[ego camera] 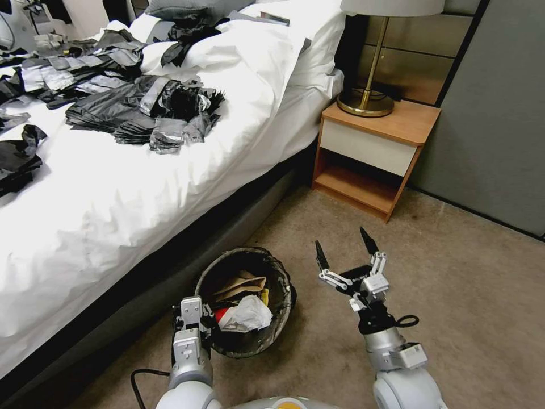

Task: Pick up the trash bin, then pick up the garbage from the floor and place it into the trash bin.

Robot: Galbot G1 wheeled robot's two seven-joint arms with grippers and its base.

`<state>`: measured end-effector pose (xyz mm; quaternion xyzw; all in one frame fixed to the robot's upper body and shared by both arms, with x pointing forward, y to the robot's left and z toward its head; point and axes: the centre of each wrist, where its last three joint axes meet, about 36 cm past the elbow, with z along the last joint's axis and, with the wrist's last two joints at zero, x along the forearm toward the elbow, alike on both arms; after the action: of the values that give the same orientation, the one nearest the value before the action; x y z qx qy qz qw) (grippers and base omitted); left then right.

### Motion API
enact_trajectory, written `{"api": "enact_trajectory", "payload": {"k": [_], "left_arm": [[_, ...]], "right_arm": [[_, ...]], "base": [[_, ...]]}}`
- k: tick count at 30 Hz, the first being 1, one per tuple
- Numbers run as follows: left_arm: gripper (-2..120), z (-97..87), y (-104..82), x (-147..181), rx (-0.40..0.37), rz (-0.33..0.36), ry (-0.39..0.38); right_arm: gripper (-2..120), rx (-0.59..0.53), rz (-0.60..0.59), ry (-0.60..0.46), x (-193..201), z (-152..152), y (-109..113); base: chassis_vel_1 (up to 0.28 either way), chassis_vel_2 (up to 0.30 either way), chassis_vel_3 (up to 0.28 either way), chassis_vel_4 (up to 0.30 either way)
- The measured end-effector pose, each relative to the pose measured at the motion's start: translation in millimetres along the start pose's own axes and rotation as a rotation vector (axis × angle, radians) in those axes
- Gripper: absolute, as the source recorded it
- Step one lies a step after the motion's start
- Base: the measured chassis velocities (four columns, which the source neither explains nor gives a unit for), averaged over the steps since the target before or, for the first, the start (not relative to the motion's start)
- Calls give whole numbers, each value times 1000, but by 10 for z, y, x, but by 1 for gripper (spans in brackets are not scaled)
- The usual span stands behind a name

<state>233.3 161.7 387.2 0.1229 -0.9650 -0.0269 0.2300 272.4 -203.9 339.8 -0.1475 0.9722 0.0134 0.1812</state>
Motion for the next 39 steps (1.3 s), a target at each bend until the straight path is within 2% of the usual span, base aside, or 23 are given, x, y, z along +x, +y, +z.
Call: {"api": "enact_trajectory", "payload": {"k": [20, 39], "left_arm": [[0, -49, 34, 116, 17, 8, 11], [0, -51, 54, 225, 29, 26, 42]], "right_arm": [[100, -9, 14, -2, -127, 3, -40], [100, -19, -27, -10, -155, -49, 28]], "base": [[35, 35, 37, 38], [118, 114, 109, 119]]}}
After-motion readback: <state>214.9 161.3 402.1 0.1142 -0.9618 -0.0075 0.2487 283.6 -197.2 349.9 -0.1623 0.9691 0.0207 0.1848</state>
